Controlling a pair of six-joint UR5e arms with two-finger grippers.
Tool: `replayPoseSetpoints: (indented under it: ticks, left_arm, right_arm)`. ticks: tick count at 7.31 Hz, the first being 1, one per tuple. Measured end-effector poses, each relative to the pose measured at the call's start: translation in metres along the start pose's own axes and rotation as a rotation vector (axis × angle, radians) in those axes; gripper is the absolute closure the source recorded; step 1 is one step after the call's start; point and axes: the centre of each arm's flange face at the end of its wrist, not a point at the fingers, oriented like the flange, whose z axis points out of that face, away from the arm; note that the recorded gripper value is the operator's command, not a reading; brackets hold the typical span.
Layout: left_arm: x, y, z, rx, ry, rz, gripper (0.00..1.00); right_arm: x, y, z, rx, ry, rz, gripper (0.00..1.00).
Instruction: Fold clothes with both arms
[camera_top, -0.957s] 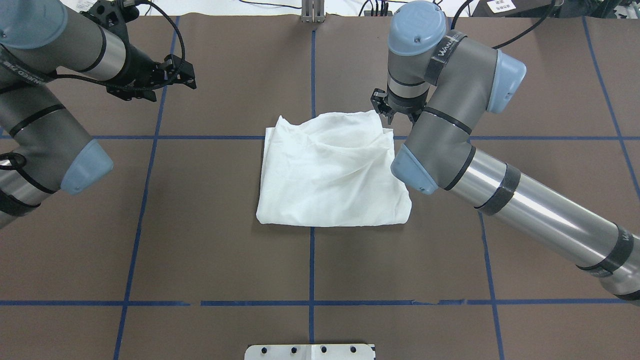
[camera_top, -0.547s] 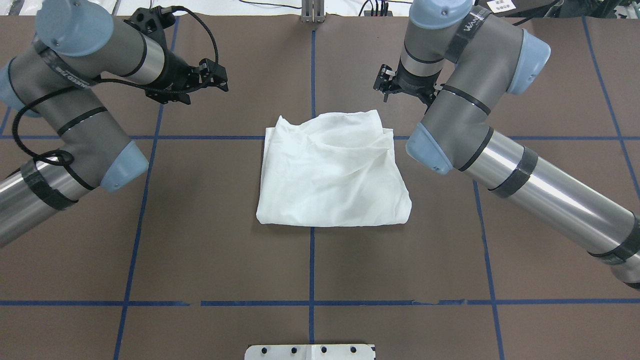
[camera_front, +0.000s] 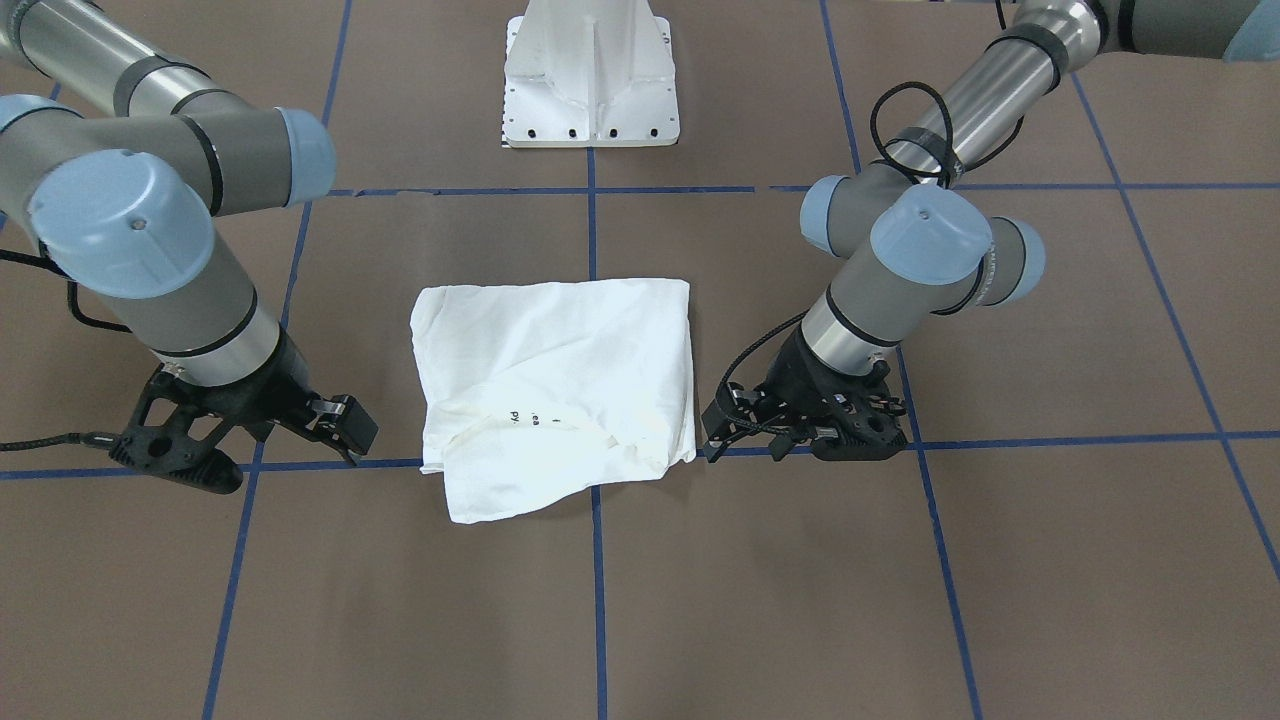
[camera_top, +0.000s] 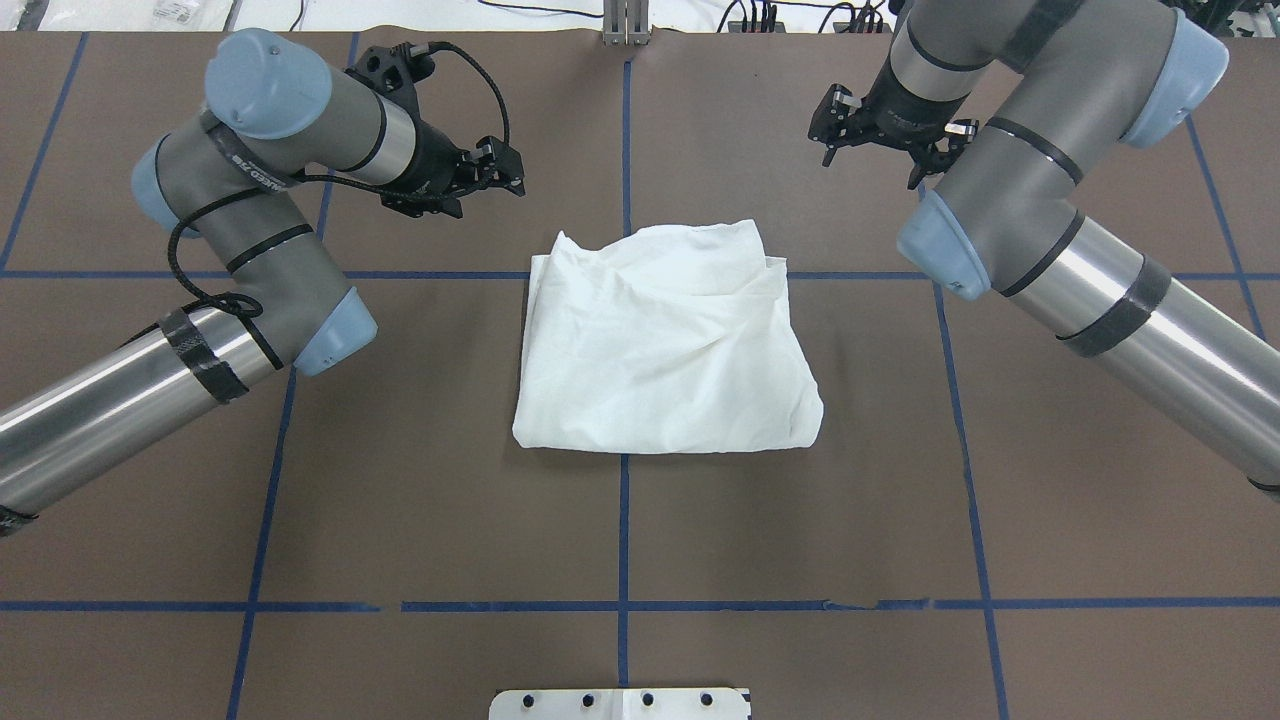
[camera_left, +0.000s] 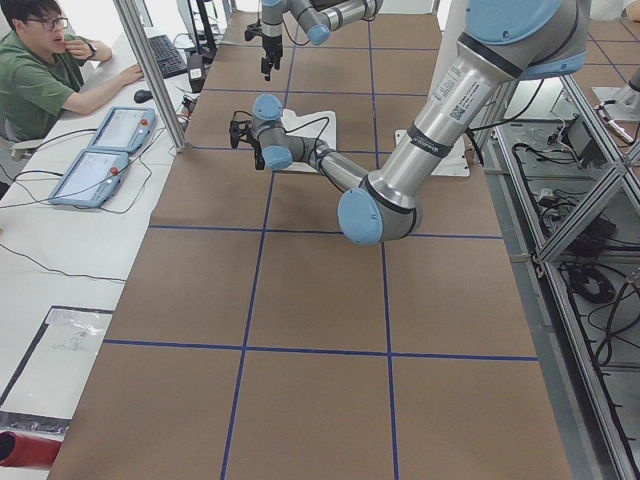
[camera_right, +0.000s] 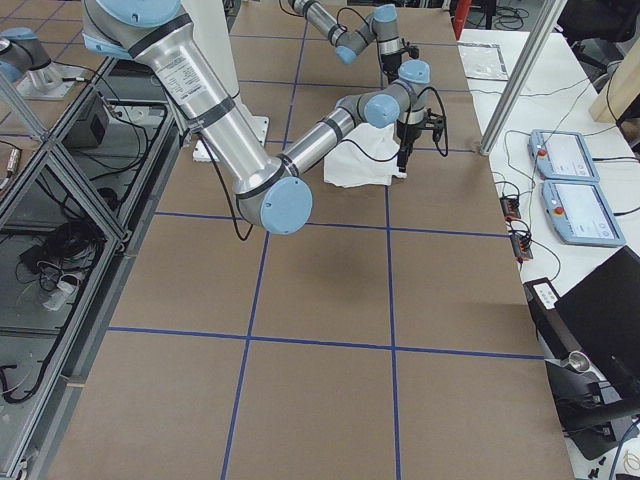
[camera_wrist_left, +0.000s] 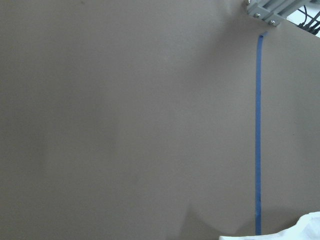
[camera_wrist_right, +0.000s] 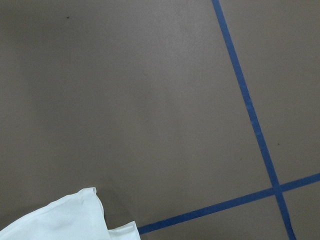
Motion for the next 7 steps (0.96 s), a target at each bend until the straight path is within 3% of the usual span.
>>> replayPoseSetpoints:
  ticks: [2, 5, 6, 7]
  left_arm:
    - [0.032, 0.008, 0.025, -0.008, 0.011, 0.017, 0.35]
    - [0.048, 0.016, 0.06, 0.001, 0.012, 0.033, 0.43]
    - [0.049, 0.024, 0.068, -0.001, 0.008, 0.036, 0.52]
    - [0.05, 0.03, 0.073, -0.005, 0.005, 0.039, 0.67]
  right_arm:
    - [0.014, -0.01, -0.004, 0.0, -0.001, -0.016, 0.0]
    - [0.021, -0.013, -0.003, 0.0, 0.003, -0.017, 0.0]
    - [0.021, -0.013, -0.003, 0.001, 0.004, -0.016, 0.0]
    - [0.022, -0.014, -0.003, 0.001, 0.005, -0.016, 0.0]
